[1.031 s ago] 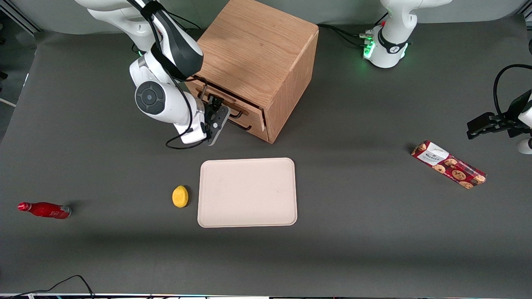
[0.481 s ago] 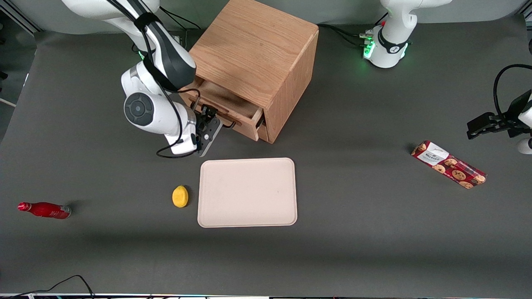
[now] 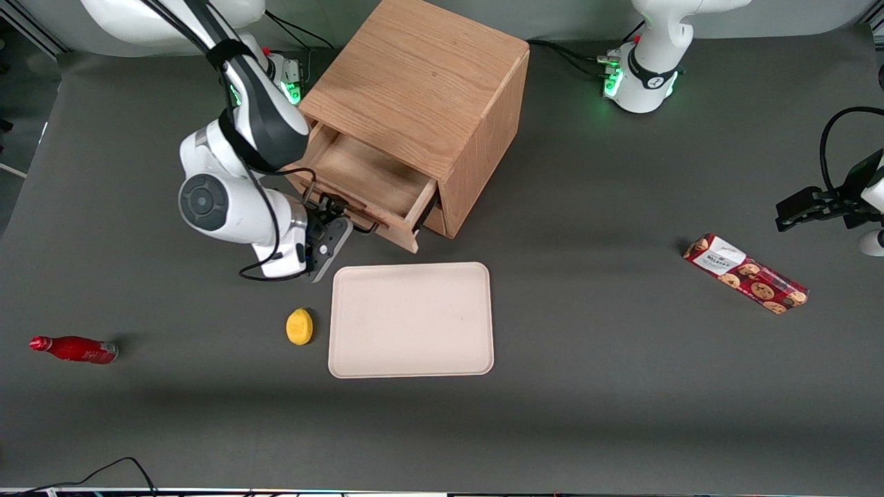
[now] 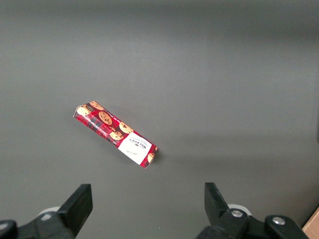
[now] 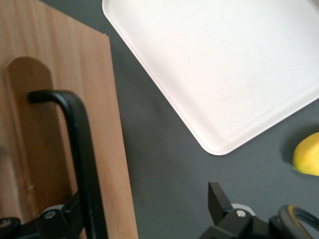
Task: Open upper drawer
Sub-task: 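Pull the handle outward with the right gripper, sliding the drawer open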
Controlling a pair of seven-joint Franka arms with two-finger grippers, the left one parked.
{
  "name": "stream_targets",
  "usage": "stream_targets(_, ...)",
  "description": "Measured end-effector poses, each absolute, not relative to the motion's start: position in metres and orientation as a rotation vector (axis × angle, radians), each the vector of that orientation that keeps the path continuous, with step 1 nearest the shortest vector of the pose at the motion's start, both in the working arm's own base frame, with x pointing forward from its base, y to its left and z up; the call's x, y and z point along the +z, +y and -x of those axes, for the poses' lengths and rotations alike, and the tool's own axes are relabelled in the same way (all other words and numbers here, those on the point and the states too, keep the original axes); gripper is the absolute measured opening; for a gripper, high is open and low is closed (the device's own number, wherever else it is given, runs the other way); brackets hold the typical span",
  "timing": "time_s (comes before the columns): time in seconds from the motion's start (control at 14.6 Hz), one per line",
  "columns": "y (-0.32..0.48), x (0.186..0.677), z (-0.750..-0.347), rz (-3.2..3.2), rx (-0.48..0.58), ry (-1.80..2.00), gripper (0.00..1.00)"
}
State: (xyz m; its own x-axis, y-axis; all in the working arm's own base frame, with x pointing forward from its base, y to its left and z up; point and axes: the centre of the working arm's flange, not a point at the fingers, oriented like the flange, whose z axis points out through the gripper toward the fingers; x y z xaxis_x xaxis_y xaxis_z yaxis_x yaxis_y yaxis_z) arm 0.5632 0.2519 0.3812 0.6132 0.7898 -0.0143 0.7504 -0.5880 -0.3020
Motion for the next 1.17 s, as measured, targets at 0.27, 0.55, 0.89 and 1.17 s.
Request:
stream_targets(0.27,0.235,0.386,-0.58,2.572,0.206,-1.258,1.0)
stream_targets(0.55,0.222,0.386,-0.597,2.57,0.193,-1.261,1.0)
stream_targets(0.89,0.198,0.398,-0.63,2.57,0.185,-1.291,1.0)
stream_targets(1.17,0.184,0.402,-0.642,2.565,0.158,-1.317,1.0)
